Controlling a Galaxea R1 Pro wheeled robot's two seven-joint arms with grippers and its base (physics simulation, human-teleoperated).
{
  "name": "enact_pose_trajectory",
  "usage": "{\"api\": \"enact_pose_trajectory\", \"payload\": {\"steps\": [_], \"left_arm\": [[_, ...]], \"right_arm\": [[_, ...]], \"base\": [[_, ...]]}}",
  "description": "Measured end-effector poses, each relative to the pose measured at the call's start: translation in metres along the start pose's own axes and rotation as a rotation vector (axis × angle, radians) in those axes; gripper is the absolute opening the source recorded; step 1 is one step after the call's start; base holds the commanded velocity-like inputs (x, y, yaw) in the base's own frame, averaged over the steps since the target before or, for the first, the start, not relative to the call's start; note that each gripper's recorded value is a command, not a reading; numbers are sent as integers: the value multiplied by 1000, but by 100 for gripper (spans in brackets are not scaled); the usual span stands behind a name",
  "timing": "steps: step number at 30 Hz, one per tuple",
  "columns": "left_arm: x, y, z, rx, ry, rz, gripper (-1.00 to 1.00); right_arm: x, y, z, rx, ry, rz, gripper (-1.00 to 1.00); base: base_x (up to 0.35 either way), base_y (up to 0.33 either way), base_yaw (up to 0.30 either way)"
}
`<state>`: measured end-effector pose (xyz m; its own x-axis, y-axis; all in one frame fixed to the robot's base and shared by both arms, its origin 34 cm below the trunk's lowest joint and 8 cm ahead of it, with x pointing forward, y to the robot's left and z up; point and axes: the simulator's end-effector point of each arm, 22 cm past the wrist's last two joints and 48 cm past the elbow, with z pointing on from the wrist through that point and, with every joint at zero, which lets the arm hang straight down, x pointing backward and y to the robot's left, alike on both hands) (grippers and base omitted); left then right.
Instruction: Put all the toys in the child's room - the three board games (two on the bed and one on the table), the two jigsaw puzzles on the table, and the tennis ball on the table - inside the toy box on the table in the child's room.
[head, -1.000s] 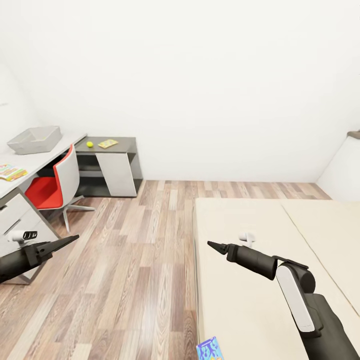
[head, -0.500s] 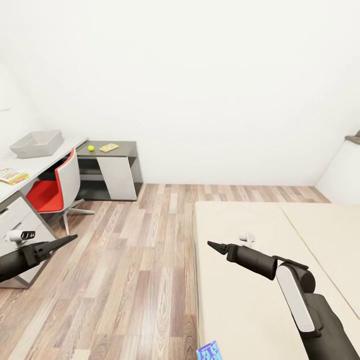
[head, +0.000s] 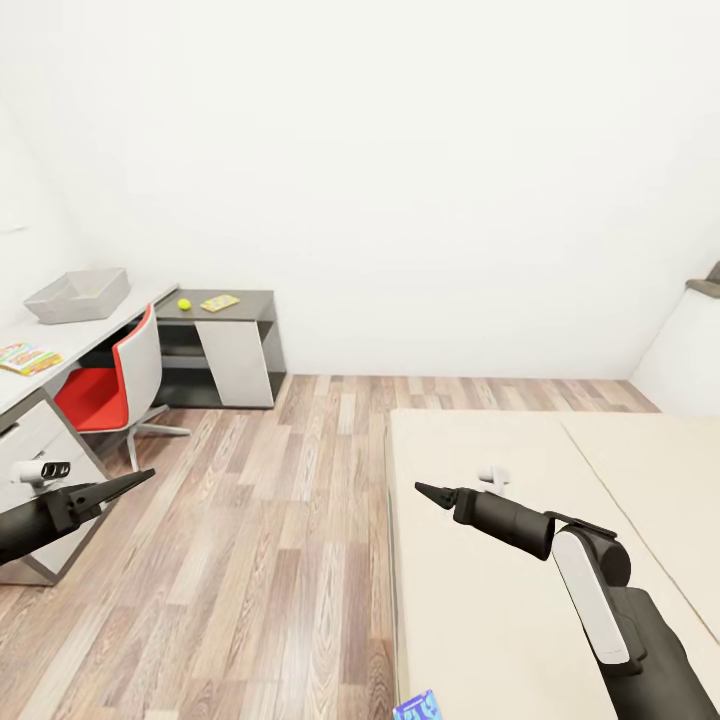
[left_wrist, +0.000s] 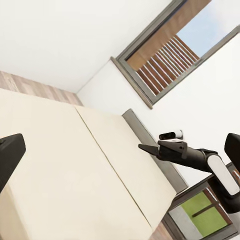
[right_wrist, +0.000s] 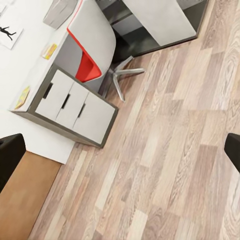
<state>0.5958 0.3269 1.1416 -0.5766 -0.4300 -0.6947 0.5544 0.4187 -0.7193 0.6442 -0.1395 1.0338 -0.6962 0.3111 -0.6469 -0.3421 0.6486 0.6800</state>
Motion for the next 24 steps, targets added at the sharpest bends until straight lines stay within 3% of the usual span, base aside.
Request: {"api": "enact_pose_trajectory", "payload": {"steps": [24], "left_arm": [[-10,-17,-3,15,-15,31,100]], "right_arm": [[-12,15,-8,-12,-26,-27,100]], "base": [[0,0,0]]}}
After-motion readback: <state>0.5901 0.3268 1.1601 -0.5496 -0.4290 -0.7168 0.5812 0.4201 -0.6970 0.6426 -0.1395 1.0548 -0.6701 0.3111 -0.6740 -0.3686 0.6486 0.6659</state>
